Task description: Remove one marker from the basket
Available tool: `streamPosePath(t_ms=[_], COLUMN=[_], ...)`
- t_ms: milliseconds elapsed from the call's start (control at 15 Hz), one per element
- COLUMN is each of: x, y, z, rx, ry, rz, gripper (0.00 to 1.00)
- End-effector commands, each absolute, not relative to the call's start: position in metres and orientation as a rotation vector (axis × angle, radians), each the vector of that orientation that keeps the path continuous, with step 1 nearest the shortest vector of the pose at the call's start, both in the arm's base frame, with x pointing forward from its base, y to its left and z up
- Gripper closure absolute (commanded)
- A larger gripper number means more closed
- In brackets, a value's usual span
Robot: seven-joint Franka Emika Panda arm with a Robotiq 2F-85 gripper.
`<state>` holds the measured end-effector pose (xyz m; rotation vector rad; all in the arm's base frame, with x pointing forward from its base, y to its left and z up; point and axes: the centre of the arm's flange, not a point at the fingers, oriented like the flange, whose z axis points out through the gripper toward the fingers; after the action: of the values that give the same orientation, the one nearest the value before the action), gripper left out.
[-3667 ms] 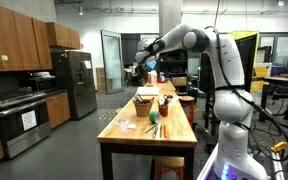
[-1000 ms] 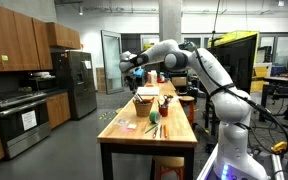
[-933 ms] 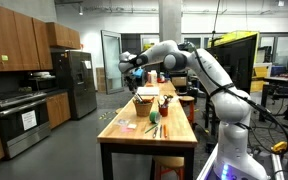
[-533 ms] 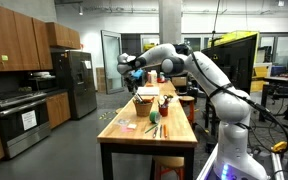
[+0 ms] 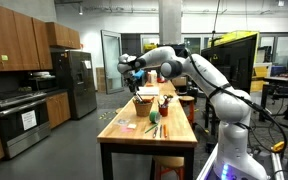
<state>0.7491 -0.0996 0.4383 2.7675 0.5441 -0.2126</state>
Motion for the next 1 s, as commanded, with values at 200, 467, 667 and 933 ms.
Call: streamPosePath(t_ms=[200,467,667,933], x=[0.774,0.778,0.78,0.783], y=[-0.099,-0.099,-0.099,-0.101], z=[0.441,0.439,0.437,0.434], rx=[2.808,2.806,2.807,2.798], ry=[0.653,0.687,0.713,0.74], rz=[-0.192,-0.189,-0.187,-0.186], gripper=[0.0,0.0,0.0,0.0])
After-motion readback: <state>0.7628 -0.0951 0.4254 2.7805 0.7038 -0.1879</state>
